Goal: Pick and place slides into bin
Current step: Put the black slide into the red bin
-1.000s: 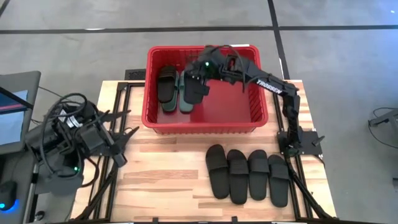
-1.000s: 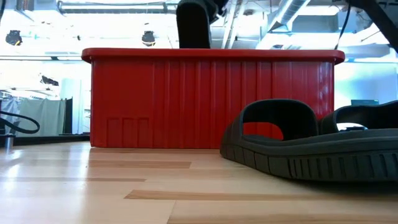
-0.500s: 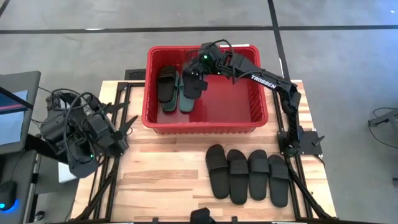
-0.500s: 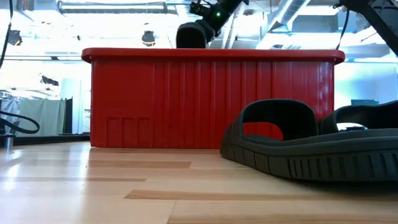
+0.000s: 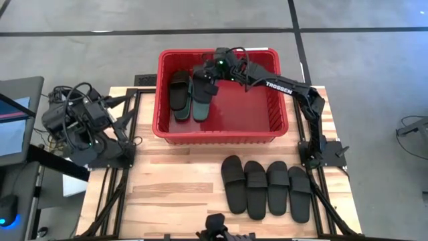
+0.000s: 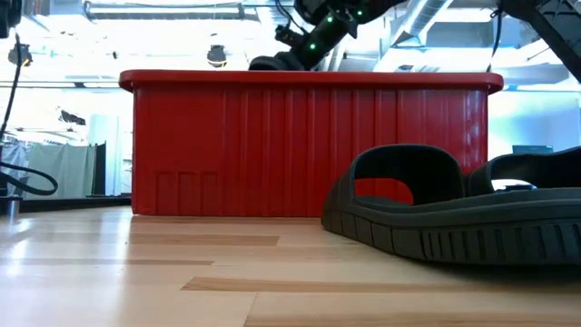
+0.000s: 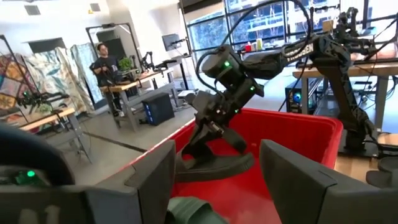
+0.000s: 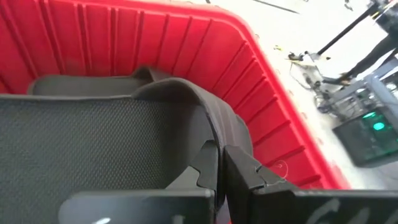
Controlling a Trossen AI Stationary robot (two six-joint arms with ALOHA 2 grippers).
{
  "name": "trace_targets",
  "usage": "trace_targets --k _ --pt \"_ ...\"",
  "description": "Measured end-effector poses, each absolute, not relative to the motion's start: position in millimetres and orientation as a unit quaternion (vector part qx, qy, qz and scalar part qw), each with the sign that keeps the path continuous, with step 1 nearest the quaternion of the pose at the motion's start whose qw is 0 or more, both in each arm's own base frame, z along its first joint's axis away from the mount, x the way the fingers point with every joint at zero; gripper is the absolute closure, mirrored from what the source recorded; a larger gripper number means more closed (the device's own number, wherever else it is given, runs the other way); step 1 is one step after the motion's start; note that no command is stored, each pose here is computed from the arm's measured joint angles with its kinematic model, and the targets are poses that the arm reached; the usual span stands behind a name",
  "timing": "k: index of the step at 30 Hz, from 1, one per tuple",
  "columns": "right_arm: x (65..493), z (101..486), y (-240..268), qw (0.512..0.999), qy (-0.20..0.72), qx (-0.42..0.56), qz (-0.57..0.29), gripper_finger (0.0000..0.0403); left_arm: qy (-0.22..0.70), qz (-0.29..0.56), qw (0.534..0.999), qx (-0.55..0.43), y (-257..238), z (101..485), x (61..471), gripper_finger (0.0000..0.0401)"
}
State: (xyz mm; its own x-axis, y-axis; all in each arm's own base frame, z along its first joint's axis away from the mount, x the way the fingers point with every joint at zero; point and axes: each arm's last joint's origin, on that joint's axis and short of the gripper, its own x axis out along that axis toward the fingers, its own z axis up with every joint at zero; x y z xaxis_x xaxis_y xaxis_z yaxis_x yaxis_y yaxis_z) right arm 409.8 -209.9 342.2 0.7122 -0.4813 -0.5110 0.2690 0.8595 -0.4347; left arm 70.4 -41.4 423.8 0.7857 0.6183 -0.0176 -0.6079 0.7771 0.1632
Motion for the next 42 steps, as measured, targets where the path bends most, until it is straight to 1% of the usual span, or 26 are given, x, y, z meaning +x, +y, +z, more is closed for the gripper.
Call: trace_targets --k 4,9,15,17,22,27,37,42 --pt "412.5 337.6 -214.2 0.915 0.313 -0.15 -0.206 0.0402 0.034 0.326 0.942 0.072 -34.4 416.1 64.7 0.0181" --pt "420.0 318.7 -217.8 0.917 0.327 -0.124 -0.192 0.0402 0.029 0.327 0.943 0.063 -25.9 409.5 57.9 0.0181" --pt "426.8 303.3 -224.4 0.921 0.325 -0.087 -0.195 0.0402 0.023 0.328 0.943 0.05 -18.7 409.6 52.1 0.0181" --pt "429.0 301.9 -228.3 0.925 0.312 -0.082 -0.2 0.0402 0.022 0.328 0.943 0.047 -16.9 409.8 50.7 0.0181" --pt "430.4 292.9 -236.7 0.925 0.314 -0.073 -0.2 0.0402 0.021 0.328 0.943 0.044 -14.8 410.0 49.0 0.0181" --pt "434.0 272.9 -241.8 0.919 0.338 -0.054 -0.198 0.0402 0.018 0.331 0.942 0.048 -13.7 410.2 48.2 0.0181" --pt "427.5 272.7 -256.5 0.914 0.338 -0.071 -0.214 0.0402 0.015 0.332 0.942 0.044 -11.4 410.4 46.3 0.0181" --pt "424.8 272.9 -261.2 0.907 0.349 -0.122 -0.201 0.0402 0.015 0.332 0.942 0.044 -11.4 410.4 46.3 0.0181"
